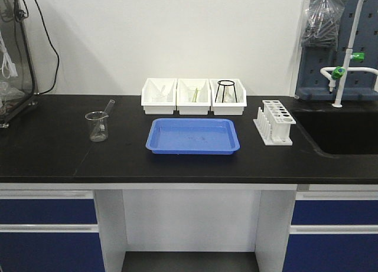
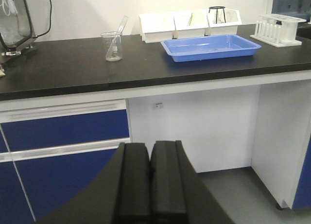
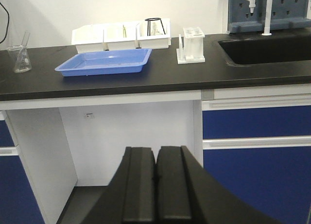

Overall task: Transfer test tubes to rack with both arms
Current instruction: 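Drive the base toward the white bins on the bench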

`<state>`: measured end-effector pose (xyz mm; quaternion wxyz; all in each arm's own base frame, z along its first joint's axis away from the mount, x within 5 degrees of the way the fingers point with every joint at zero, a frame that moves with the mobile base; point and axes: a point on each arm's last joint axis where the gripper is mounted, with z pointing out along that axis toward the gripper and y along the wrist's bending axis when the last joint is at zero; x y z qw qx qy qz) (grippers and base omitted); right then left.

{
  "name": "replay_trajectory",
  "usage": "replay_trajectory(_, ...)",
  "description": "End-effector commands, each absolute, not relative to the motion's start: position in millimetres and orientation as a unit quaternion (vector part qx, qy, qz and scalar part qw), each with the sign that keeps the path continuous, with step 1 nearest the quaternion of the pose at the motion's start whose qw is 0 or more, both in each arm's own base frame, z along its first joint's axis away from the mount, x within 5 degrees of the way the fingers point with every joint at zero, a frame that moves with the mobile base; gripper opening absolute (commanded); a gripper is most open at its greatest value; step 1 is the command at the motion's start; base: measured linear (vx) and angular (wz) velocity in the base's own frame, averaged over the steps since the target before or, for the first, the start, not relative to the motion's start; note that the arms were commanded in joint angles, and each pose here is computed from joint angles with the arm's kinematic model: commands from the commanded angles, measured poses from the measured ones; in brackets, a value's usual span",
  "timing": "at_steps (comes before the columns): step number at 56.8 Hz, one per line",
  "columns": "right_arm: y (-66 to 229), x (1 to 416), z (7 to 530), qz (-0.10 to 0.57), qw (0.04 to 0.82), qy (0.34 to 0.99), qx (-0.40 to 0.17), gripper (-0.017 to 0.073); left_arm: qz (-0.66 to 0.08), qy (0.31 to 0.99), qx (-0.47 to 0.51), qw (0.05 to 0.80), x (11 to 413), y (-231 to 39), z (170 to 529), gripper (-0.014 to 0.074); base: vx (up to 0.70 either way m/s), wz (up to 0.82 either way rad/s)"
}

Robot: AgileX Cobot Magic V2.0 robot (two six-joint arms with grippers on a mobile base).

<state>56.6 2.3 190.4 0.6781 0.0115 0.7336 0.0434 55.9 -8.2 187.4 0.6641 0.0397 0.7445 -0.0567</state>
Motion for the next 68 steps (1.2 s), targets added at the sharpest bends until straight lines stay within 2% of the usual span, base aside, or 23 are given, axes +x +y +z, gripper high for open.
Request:
replay_trajectory(1, 2.6, 56.7, 194.1, 0.042, 0.705, 0.708, 0.006, -0.0007, -0.062, 0.721, 0.03, 0.689, 56.1, -7.7, 186.4, -0.0017, 0.23, 0.01)
replay_trajectory(25, 2.6, 56.7, 194.1, 0.042, 0.705, 0.708, 0.006, -0.0007, -0.062, 0.721, 0.03, 0.689, 56.1, -7.7, 186.4, -0.0017, 0.3, 0.03)
replay_trajectory(68, 2.6, 56.7, 194.1, 0.042, 0.705, 0.708, 0.006, -0.0007, -0.062, 0.721, 0.03, 0.689, 56.1, -7.7, 186.4, -0.0017, 0.45, -0.05)
